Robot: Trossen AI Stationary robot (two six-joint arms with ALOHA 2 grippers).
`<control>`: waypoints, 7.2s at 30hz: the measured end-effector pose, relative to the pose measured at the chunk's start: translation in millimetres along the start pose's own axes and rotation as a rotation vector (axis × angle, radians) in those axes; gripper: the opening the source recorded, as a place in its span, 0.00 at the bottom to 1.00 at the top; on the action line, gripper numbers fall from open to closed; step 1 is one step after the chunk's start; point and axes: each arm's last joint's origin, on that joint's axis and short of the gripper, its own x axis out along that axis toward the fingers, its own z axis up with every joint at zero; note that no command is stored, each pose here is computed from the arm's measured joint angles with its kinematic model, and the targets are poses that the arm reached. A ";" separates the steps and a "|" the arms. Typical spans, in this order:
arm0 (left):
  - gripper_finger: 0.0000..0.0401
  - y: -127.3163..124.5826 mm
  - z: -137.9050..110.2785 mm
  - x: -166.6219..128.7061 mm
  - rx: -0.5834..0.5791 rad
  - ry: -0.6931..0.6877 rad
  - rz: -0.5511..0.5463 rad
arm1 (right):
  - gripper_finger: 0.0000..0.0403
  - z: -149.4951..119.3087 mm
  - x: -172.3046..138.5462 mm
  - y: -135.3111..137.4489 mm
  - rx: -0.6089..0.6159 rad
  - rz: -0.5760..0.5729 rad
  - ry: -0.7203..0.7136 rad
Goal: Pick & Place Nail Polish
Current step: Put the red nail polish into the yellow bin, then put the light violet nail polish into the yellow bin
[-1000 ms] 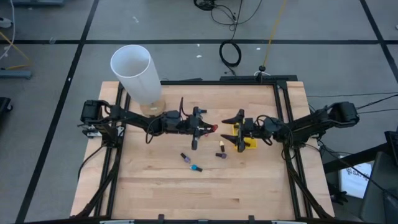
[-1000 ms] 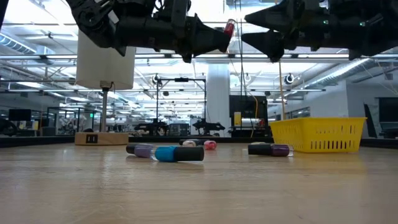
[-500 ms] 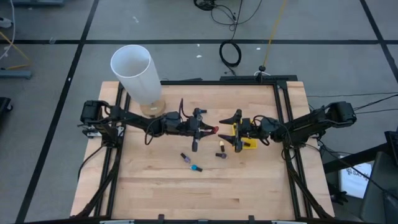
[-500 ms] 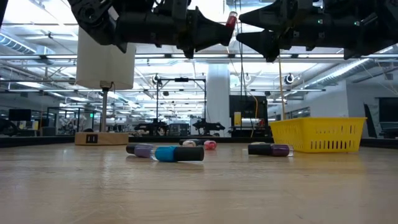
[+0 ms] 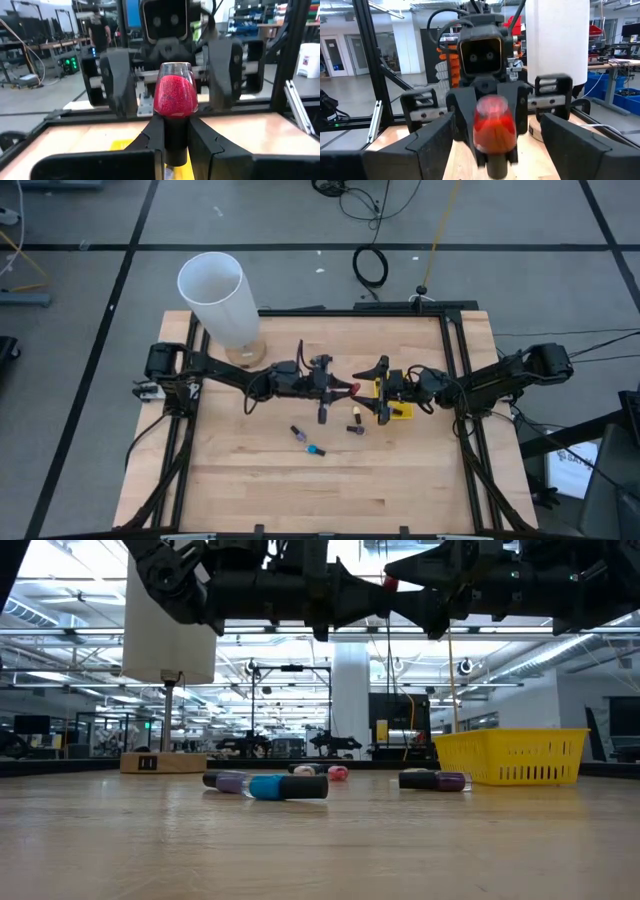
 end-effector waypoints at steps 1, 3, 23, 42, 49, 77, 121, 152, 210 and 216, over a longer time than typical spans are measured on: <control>0.09 0.0 0.8 -0.1 0.000 -0.004 -0.001 | 0.69 -0.1 0.0 0.0 0.000 0.000 0.001; 0.09 0.0 0.9 -0.1 -0.001 -0.004 -0.002 | 0.67 0.0 0.0 0.0 -0.004 0.000 0.000; 0.09 -0.3 -2.3 -0.1 -0.017 0.027 -0.002 | 0.26 0.1 -0.1 1.1 -0.012 0.048 0.003; 0.57 -8.3 -2.2 0.4 -0.010 0.041 0.140 | 0.26 -2.3 -0.2 0.4 -0.022 0.044 0.031; 0.77 -8.0 3.3 -4.7 0.020 0.110 0.171 | 0.26 5.8 -9.4 -6.8 0.013 0.005 0.105; 0.77 7.3 -16.3 -14.3 -0.055 0.360 0.320 | 0.26 -27.3 -79.7 -18.2 0.225 -0.340 0.872; 0.77 12.4 -45.4 -32.3 -0.380 0.625 0.527 | 0.42 -8.1 -47.7 -14.6 0.107 -0.201 0.535; 0.77 -22.6 -67.5 -61.6 0.207 1.156 -0.104 | 0.42 -5.2 -45.9 -14.2 0.082 -0.184 0.503; 0.51 -98.7 -70.5 -42.5 -0.247 1.438 0.104 | 0.42 -7.4 -47.1 -13.5 0.087 -0.184 0.527; 0.35 -97.9 -70.9 -42.4 -0.234 1.438 0.094 | 0.42 -7.4 -47.1 -13.5 0.087 -0.184 0.527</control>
